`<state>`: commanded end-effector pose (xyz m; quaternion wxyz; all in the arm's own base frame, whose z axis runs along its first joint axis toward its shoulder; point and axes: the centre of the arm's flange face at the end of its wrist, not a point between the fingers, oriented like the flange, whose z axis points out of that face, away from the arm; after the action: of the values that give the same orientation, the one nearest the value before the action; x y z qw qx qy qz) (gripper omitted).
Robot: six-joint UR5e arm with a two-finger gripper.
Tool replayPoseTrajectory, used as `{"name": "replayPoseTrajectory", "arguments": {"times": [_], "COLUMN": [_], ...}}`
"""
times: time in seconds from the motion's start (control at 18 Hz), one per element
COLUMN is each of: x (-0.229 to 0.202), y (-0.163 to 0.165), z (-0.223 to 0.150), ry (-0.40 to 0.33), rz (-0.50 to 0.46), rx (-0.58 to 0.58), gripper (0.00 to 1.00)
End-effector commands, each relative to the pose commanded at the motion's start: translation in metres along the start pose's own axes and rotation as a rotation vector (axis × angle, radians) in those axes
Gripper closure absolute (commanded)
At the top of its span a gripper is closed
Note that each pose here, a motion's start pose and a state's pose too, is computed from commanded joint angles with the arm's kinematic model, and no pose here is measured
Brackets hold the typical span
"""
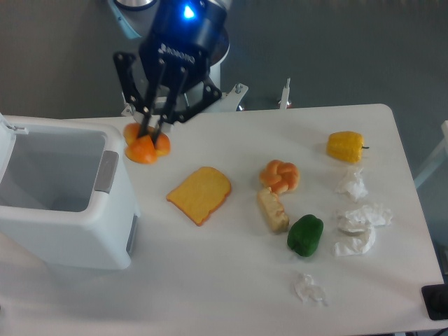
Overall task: Place the long bread in the trash can
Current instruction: 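Lift the long bread and carry it toward the white trash bin, then lower the long bread into the opening of the trash bin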
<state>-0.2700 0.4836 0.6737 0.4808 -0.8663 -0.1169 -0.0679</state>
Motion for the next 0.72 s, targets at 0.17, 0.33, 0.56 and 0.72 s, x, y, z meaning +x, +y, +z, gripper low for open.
{"name": "replayPoseTrajectory", "arguments": {"times": [0.17,0.33,0.56,0.72], "x": [0.008,0.010,0.008,0.008], "y": [-0.003,-0.004,-0.004,0.000], "z": [-0.008,-0.003,0.005,0.022], "ry": [0.018,0.039,0.068,0.088], "rz": [-0.026,-0.035,-0.041,-0.048], "rx": [0.017,0.021,0.018,-0.003], "gripper": [0.80,0.80,0.80,0.80]}}
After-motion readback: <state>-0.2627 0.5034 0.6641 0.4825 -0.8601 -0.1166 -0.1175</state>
